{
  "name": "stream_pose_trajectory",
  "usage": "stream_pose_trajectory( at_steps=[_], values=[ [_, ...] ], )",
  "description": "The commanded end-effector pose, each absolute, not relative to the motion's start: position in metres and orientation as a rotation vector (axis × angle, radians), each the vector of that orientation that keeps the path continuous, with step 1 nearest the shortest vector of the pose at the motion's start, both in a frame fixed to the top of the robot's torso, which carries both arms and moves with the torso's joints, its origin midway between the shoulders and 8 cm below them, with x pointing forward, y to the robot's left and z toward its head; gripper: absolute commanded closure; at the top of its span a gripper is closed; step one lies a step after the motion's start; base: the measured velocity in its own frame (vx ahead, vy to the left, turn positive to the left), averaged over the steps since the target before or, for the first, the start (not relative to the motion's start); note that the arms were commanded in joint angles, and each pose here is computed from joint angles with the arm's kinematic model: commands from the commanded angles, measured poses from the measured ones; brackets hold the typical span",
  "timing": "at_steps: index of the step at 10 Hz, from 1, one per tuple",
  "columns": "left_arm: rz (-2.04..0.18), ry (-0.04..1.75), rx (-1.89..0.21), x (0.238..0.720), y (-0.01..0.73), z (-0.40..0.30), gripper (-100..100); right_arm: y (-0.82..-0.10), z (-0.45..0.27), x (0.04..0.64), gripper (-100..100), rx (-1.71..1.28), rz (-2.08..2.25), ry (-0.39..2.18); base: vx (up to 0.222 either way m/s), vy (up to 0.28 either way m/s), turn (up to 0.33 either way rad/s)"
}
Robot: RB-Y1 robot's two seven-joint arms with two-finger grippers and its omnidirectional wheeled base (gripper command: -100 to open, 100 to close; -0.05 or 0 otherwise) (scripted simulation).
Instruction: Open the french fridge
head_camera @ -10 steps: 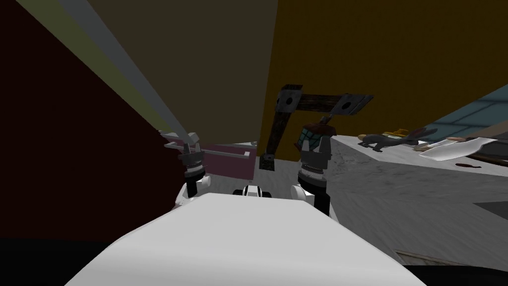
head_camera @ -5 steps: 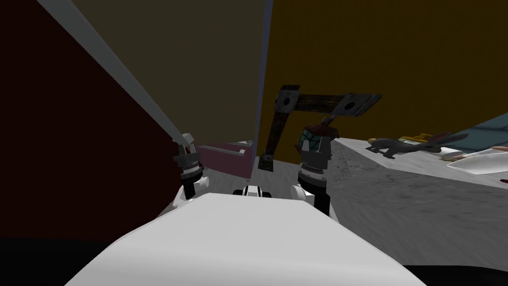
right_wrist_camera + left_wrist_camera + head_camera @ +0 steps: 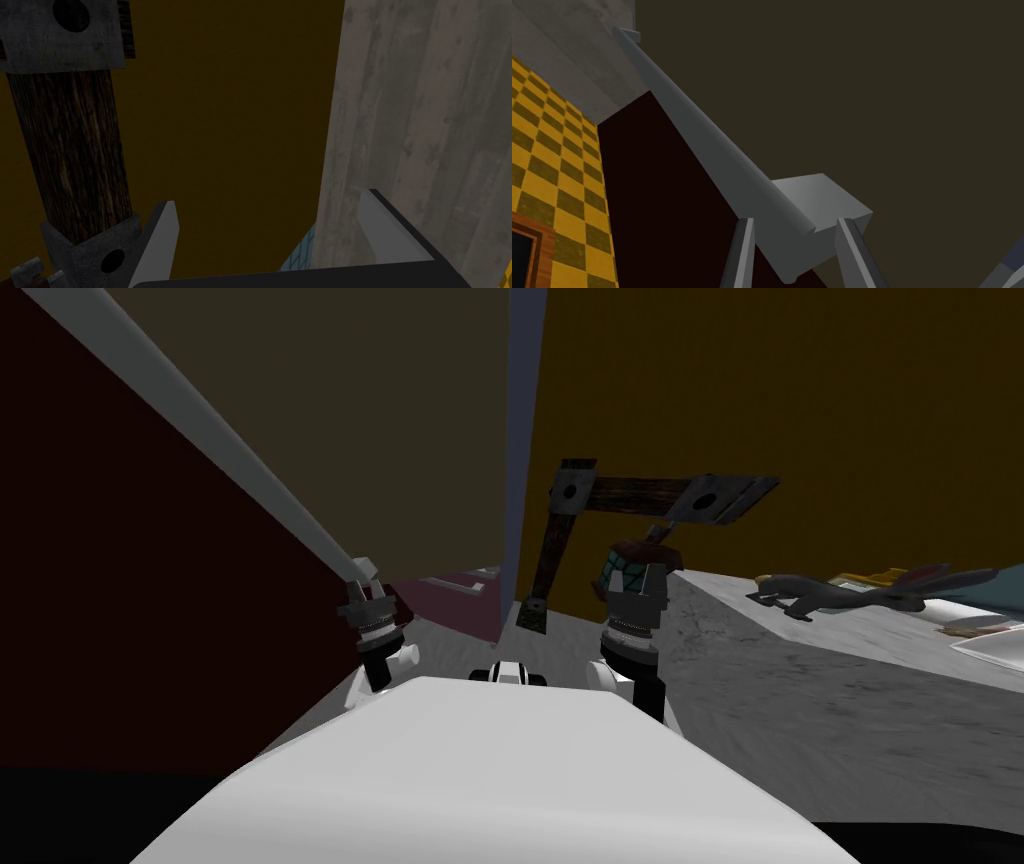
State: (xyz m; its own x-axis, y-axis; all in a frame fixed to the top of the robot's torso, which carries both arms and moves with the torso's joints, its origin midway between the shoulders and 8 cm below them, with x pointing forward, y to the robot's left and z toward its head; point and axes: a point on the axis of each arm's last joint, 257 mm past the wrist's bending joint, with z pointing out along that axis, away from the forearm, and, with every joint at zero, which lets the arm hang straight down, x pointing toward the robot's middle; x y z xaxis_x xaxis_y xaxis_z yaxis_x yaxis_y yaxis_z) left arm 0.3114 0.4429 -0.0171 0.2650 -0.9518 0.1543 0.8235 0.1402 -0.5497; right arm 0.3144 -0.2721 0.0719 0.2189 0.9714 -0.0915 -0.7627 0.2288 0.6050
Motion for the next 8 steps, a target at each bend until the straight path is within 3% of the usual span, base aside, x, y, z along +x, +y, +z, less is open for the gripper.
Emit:
stream_pose_trajectory(
  at_steps=[1, 8],
  values=[
    [-1.280, 0.245, -0.602, 0.308, 0.446, -0.016, 100, -0.272, 0.072, 0.314, 0, 0.488, 1.267, 0.512, -0.036, -0.100, 0.041],
    [-1.115, 0.183, -0.590, 0.284, 0.480, -0.010, 100, -0.272, 0.072, 0.314, 0, 0.488, 1.267, 0.512, 0.009, -0.234, 0.158]
  ],
)
